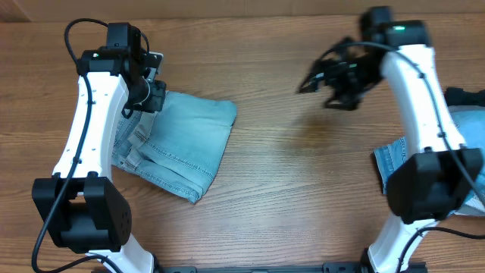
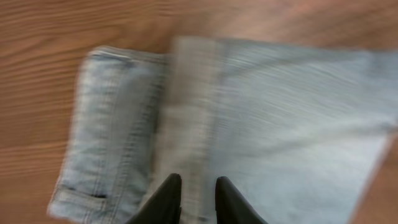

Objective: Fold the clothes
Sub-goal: 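Press the folded shorts flat with the right gripper, then lift away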

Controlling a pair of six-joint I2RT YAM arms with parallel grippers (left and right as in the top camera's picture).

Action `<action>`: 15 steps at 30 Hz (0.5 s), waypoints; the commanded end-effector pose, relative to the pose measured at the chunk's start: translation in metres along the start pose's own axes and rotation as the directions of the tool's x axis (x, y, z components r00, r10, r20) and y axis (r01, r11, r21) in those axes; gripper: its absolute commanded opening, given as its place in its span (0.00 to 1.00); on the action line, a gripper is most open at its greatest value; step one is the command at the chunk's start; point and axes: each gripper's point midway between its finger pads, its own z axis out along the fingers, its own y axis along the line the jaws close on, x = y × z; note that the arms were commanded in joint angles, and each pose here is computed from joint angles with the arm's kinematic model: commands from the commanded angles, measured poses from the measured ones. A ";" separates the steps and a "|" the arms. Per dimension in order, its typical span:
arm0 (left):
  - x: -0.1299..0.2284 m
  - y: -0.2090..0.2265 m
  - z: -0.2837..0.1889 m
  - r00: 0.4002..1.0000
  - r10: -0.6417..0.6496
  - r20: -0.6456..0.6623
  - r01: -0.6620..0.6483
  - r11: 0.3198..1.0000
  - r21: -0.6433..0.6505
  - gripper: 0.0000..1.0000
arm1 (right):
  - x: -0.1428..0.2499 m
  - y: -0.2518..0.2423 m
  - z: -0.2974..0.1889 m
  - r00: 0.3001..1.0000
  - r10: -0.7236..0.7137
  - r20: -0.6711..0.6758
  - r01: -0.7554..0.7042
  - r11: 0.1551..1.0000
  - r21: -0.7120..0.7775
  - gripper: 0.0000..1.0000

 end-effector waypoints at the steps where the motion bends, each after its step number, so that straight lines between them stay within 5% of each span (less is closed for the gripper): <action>1: 0.009 0.063 -0.003 0.945 -0.326 0.042 0.326 0.913 -0.244 0.32 | 0.061 0.098 0.043 0.955 -0.275 -0.113 0.261 0.957 -0.123 0.70; 3: 0.019 0.083 -0.004 0.911 -0.411 0.039 0.407 0.875 -0.262 0.61 | 0.082 0.130 0.067 0.944 -0.306 -0.127 0.292 0.949 -0.118 0.54; 4: 0.025 0.095 -0.005 0.877 -0.478 0.049 0.473 0.839 -0.269 0.62 | 0.092 0.145 0.079 0.939 -0.318 -0.126 0.305 0.946 -0.113 0.20; 5: 0.029 0.105 -0.006 0.850 -0.524 0.055 0.518 0.811 -0.270 0.70 | 0.102 0.154 0.092 0.940 -0.318 -0.128 0.307 0.947 -0.093 0.13; 9: 0.045 0.127 -0.005 0.786 -0.618 0.028 0.608 0.763 -0.219 0.75 | 0.132 0.168 0.156 0.933 -0.337 -0.122 0.334 0.941 -0.051 0.04; 15: 0.047 0.129 -0.005 0.778 -0.628 0.022 0.618 0.759 -0.204 0.79 | 0.130 0.180 0.232 0.908 -0.417 -0.041 0.410 0.904 -0.123 0.04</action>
